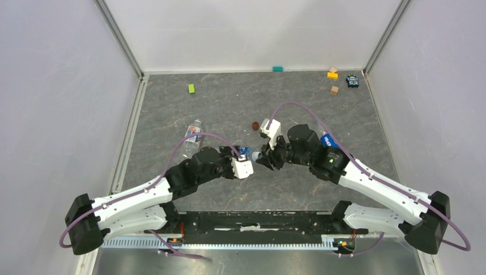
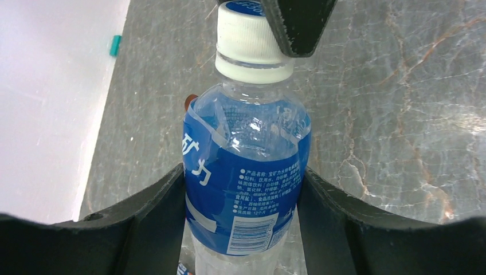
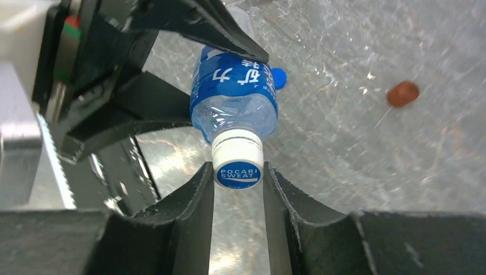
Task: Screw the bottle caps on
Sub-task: Screw the bottle cap onto the plastic bottle.
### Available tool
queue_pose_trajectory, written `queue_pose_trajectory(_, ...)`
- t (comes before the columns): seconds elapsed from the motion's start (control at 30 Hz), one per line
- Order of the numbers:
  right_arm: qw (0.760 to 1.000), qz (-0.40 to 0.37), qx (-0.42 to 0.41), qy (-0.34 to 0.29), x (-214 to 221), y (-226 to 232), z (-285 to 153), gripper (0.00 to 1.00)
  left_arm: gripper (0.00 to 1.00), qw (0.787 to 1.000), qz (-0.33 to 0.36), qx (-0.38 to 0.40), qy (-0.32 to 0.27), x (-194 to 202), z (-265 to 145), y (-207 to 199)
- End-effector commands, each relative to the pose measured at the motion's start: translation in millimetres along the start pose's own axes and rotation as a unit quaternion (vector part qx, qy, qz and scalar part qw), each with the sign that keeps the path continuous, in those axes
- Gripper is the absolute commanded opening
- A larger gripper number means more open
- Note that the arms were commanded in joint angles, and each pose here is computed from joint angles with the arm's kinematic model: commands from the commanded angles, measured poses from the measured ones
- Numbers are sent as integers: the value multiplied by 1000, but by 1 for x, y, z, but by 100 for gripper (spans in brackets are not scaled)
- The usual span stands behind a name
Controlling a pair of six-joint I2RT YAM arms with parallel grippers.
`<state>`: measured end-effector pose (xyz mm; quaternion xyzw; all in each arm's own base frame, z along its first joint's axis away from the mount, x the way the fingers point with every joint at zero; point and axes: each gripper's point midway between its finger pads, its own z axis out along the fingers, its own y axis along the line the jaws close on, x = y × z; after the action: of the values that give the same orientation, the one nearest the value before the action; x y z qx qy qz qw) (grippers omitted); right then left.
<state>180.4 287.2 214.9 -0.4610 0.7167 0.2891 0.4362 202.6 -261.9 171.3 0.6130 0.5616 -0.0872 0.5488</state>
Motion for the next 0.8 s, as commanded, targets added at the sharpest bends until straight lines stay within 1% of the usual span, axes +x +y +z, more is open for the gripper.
queue_pose_trajectory(0.0, 979, 190, 45, -61, -38, -4, 1, 12, 2, 997, 17, -73, -36, -21, -5, 33)
queue_pose_trajectory(0.1, 979, 185, 30, -81, -50, 1, -4, 22, 2, 997, 18, -70, -34, -20, -4, 31)
queue_pose_trajectory(0.17, 982, 164, 18, -95, -60, 4, -10, 33, 2, 997, 18, -67, -35, -20, -4, 30)
queue_pose_trajectory(0.2, 984, 143, 14, -101, -63, 5, -14, 39, 2, 997, 18, -66, -36, -20, -3, 30)
queue_pose_trajectory(0.23, 987, 117, 12, -110, -68, 5, -19, 43, 2, 997, 17, -64, -36, -20, -3, 29)
queue_pose_trajectory(0.33, 990, 22, 15, -135, -76, 4, -38, 49, 2, 998, 13, -55, -37, -21, -1, 26)
queue_pose_trajectory(0.4, 987, -41, 36, -152, -78, -2, -52, 52, 2, 998, 8, -51, -40, -22, 0, 24)
queue_pose_trajectory(0.5, 973, -131, 66, -179, -81, -9, -74, 58, 2, 998, 3, -44, -45, -24, 0, 22)
queue_pose_trajectory(0.6, 957, -201, 80, -195, -81, -10, -88, 63, 2, 998, -4, -36, -51, -28, 0, 20)
queue_pose_trajectory(0.77, 920, -334, 76, -190, -73, -7, -92, 68, 2, 997, -13, -4, -75, -38, 2, 9)
